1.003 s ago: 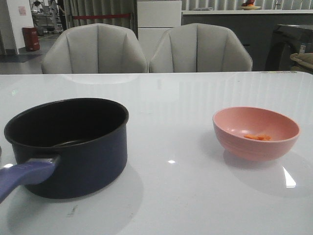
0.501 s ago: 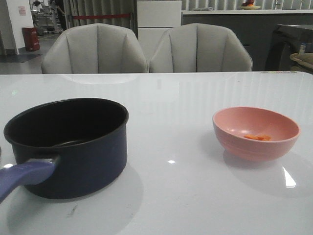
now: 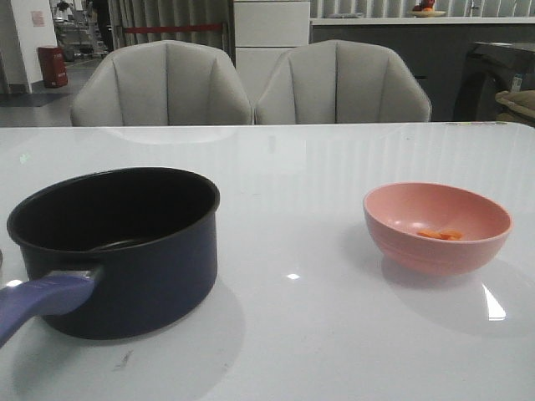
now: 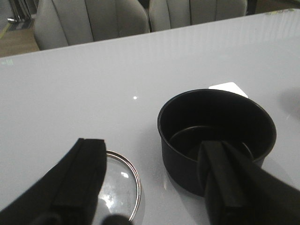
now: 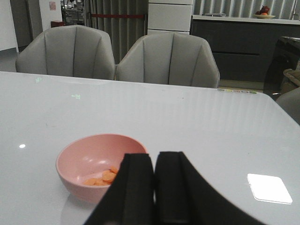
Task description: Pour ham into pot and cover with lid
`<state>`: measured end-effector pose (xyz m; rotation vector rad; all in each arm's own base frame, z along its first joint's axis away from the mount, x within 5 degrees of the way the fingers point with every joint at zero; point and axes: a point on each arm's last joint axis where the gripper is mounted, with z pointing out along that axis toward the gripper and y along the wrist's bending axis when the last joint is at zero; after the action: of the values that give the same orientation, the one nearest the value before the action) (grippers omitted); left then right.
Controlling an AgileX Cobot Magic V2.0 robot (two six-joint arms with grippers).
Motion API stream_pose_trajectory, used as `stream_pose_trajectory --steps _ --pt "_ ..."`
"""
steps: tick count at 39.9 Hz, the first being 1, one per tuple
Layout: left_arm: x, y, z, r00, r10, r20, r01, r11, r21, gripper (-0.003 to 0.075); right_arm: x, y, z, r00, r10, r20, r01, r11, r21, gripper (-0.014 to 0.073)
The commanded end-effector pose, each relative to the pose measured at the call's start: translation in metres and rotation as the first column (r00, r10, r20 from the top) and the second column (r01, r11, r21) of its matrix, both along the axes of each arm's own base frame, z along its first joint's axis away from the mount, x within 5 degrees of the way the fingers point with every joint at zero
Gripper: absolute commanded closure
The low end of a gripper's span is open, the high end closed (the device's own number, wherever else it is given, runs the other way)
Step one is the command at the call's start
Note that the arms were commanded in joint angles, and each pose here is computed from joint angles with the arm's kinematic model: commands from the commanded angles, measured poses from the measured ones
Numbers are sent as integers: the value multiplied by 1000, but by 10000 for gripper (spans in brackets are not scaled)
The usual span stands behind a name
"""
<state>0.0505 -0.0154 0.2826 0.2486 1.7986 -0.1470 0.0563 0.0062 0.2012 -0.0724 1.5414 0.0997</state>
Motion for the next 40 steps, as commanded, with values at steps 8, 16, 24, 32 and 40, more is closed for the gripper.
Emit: stream_pose_trajectory --steps 8,16,24,32,40 --pt "-9 2 13 986 19 166 -6 997 -80 321 -1 0 5 996 -2 91 1 1000 5 434" --pt "-9 3 12 987 20 158 -9 998 -67 618 -3 0 14 983 -2 183 -1 1000 15 434" --pt "-9 3 12 987 22 161 -13 998 -56 596 -6 -2 34 962 -11 273 -24 992 123 434" --pt "-10 3 13 984 17 175 -7 998 -59 596 8 1 71 997 3 73 -11 994 110 434" --pt "-10 3 13 984 18 179 -7 998 -60 596 29 4 94 996 9 -84 -1 996 93 434"
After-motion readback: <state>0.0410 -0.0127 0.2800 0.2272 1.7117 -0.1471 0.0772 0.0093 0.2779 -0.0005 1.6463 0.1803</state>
